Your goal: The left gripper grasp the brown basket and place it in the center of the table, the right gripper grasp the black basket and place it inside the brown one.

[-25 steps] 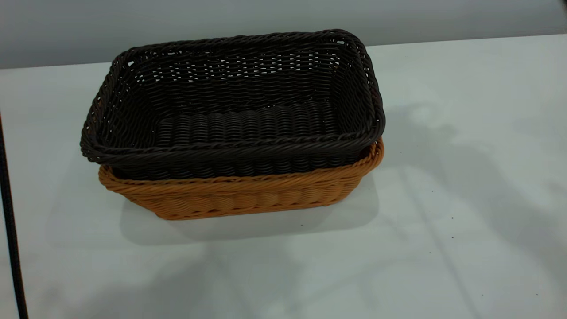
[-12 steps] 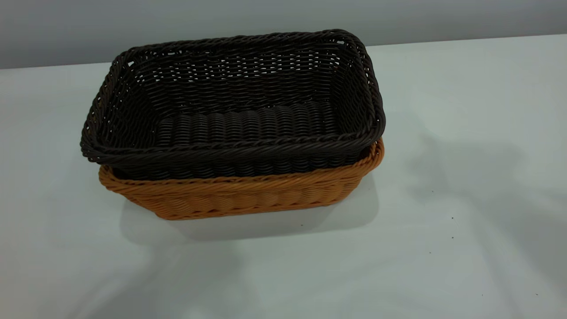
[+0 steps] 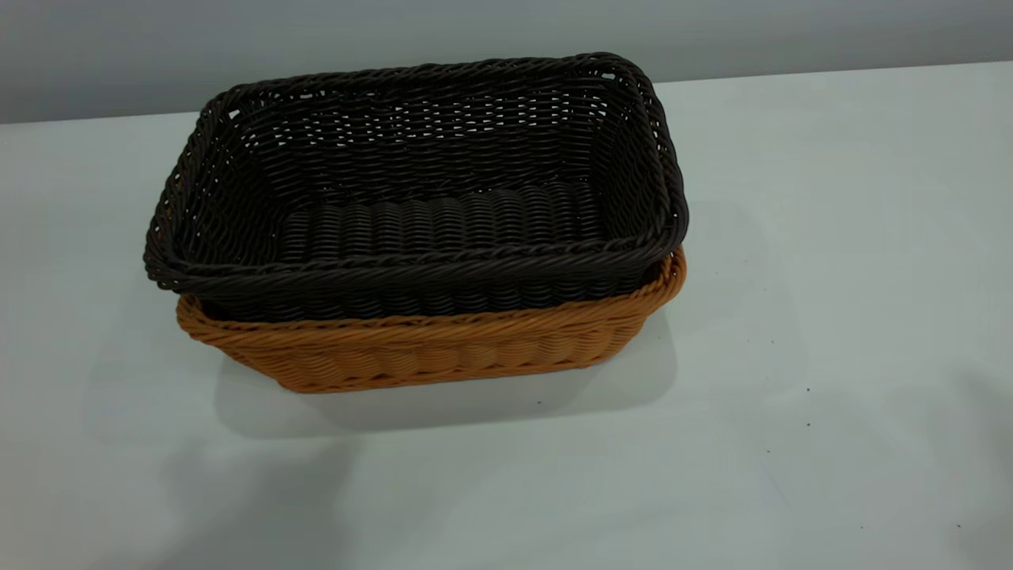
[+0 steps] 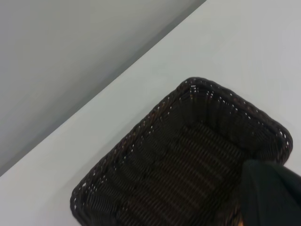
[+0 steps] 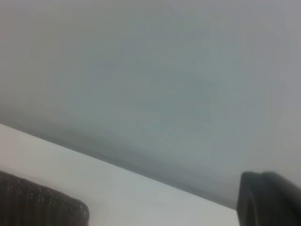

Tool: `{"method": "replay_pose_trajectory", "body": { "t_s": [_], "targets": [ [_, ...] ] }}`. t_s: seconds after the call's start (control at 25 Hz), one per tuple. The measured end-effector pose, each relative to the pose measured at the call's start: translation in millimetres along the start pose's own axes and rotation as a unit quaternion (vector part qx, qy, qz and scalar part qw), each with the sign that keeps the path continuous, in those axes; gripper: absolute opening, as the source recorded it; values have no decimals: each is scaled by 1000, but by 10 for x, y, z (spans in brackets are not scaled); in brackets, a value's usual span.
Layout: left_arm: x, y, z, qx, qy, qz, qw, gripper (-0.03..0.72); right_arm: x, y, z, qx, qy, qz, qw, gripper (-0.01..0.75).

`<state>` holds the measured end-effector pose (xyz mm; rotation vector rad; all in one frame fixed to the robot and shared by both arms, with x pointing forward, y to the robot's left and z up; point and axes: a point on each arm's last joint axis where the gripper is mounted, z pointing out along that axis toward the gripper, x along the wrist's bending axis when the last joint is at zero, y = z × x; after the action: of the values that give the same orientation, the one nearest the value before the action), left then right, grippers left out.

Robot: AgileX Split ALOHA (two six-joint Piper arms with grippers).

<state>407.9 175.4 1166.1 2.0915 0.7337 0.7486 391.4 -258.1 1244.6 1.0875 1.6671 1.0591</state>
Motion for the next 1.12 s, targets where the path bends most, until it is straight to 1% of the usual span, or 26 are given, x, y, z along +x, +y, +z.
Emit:
{"method": "replay_pose_trajectory", "body": {
  "t_s": [0.12,0.24,0.32,0.44,0.56,0.6,0.76,0.88,0.96,1.04,1.12],
  "targets": [
    [3,-32,-112,6,0,15,1000,-1,-2,-248,-343,-19,-5,0,1000,2],
    [-4,-80,-156,27,-5,17,999,-1,17,-487,-595,-33,-4,7,999,2],
    [-10,-110,-158,44,-8,17,999,-1,56,-674,-720,-30,9,21,999,2],
    [-19,-160,-164,71,-14,24,997,-1,105,-905,-896,-41,24,38,998,2],
    [-39,-204,-204,91,-26,29,995,-1,154,-1167,-974,-18,34,45,998,2],
    [-50,-216,-238,94,-34,33,994,-1,179,-1255,-979,-9,40,50,998,2],
    [-150,-322,-398,106,-87,58,989,-1,285,-1588,-1033,3,70,69,995,2],
    [-239,-397,-574,99,-133,76,983,-1,340,-1779,-1069,-2,83,84,993,2],
    [-293,-436,-699,97,-162,73,979,-1,366,-1867,-1109,-5,91,91,992,2],
    [-331,-481,-806,102,-182,65,976,-1,373,-1919,-1160,-7,93,93,991,2],
    [-337,-498,-884,97,-181,44,978,-1,381,-1969,-1193,6,96,92,991,2]
  ]
}}
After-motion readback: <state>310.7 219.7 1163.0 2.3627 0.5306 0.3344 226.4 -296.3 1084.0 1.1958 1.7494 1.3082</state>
